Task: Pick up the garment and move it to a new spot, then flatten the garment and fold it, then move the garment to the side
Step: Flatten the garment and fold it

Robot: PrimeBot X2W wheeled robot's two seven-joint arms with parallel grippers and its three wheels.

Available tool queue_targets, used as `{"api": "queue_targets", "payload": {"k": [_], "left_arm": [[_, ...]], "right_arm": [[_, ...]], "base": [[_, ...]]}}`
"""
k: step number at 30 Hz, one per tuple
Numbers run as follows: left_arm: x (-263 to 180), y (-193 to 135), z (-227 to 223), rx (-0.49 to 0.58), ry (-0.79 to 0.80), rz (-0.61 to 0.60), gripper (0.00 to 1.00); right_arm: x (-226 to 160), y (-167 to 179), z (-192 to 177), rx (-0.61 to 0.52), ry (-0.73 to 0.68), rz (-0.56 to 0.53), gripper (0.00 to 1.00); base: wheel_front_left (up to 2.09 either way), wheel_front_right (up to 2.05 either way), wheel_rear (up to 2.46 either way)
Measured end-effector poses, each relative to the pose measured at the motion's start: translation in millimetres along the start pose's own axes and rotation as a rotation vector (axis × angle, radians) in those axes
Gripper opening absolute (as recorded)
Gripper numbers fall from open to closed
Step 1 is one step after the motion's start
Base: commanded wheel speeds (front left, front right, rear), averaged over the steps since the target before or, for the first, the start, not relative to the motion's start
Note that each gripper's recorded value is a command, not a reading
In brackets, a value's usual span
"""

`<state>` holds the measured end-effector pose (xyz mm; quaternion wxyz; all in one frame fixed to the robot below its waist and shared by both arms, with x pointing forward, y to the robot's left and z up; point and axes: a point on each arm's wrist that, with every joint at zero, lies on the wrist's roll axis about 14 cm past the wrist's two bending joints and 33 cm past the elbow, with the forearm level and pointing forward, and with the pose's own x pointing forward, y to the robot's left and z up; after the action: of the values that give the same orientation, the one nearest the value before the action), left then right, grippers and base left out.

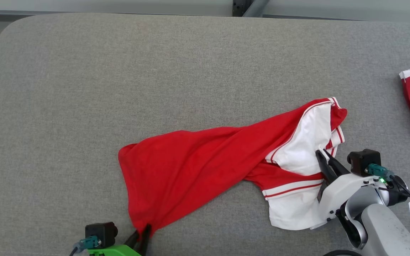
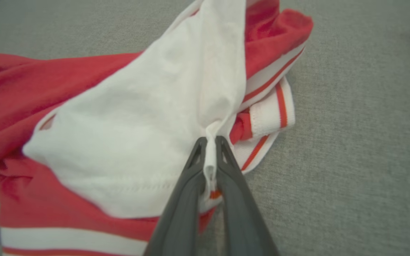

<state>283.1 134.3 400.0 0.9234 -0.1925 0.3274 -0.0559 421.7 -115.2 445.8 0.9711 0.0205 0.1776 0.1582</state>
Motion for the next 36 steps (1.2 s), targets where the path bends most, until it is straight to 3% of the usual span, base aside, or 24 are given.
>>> {"api": "queue_targets", "payload": {"k": [2,3,13,21,36], "left_arm": [[1,-2,-1,0.001,0.003,-0.007,0.0],[1,-3,-1,0.0,0.005,-0.011,0.0],[-2,-13,7,-0.027,-0.011,-0.061,0.0],[-18,-25,54,-0.096,-0.137,-0.129,0.0],[-37,-37,118,-0.098,-0.295,-0.193,0.0]], "right_arm": [[-2,-1,1,0.003,-0.006,-0.003,0.07],[-3,-1,2,0.005,-0.008,-0.005,0.0],[-22,-8,11,0.031,-0.06,-0.033,0.0],[-38,-18,33,0.036,-0.122,-0.065,0.0],[-56,-44,58,0.168,-0.22,-0.152,0.0]], "base": [[0.0,0.0,0.0],[0.0,0.0,0.0],[0.0,0.0,0.0],[0.0,0.0,0.0],[0.0,0.0,0.0]]}}
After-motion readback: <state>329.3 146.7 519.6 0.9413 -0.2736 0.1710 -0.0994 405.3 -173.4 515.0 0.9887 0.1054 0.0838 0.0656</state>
